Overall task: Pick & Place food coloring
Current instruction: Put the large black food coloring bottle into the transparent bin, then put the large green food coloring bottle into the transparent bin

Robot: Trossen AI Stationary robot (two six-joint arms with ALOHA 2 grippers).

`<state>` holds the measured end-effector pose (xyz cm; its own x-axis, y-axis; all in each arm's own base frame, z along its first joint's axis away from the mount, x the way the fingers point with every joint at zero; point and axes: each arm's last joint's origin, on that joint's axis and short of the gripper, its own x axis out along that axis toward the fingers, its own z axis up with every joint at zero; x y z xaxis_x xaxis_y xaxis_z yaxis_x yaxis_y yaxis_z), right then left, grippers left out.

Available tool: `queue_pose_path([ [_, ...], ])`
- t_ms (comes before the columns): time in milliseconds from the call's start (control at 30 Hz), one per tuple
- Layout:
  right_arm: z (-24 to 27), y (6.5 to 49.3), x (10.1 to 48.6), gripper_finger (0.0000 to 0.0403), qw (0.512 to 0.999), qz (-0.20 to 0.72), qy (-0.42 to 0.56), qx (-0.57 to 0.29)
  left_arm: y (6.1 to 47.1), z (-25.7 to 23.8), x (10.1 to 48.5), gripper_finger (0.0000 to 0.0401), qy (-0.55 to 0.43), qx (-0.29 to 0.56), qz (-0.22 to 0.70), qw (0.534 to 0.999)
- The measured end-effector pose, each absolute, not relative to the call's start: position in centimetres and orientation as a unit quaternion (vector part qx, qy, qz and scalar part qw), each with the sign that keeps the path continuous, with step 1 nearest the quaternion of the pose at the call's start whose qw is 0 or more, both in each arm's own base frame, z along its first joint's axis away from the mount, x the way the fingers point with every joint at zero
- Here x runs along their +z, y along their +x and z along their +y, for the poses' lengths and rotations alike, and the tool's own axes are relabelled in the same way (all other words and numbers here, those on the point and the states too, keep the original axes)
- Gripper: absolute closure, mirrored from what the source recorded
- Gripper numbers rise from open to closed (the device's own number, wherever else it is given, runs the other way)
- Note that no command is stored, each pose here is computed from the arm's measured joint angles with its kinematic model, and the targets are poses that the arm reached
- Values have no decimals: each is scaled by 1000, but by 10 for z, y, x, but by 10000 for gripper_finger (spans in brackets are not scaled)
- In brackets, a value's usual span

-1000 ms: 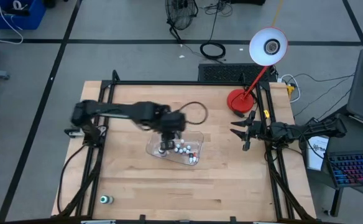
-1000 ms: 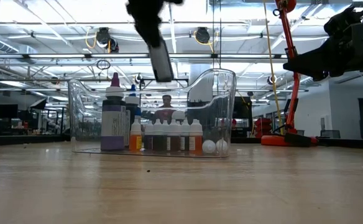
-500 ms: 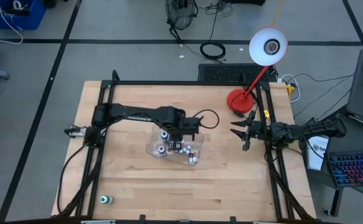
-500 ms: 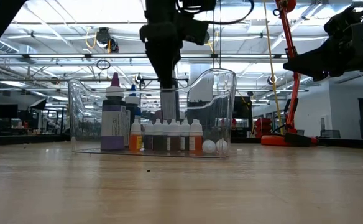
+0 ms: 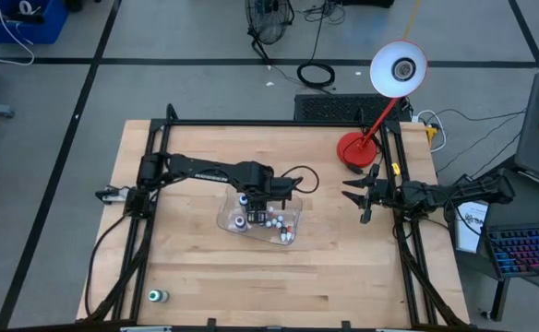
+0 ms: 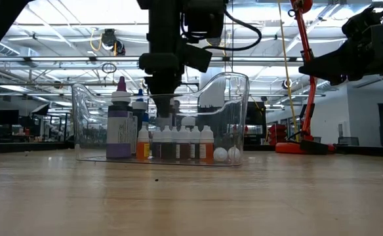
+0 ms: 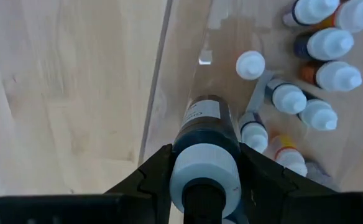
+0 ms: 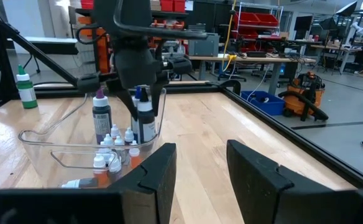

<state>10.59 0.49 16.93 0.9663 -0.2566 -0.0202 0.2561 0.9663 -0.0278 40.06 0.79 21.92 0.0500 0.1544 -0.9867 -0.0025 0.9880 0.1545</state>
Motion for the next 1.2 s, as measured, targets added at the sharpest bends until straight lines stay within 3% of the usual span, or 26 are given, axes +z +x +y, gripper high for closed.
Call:
queue_pose_path([
  [267,5,106,169,273,991,12,-13,-129,403,8,217,254,41,58,678,732],
  [500,5,106,169,273,991,12,-12,-129,404,9,218,139,45,82,671,735],
  [733,5,106,169,273,991,12,-13,-129,409,7,241,82,34,110,646,755],
  [867,5,106,169,273,991,12,-13,-129,407,-3,278,67,19,119,629,768],
  [1000,5,106,169,273,991,13,-13,-129,386,-29,312,67,12,116,648,753],
  [1200,5,106,169,273,991,12,-13,-129,339,-97,327,78,-53,62,679,730],
])
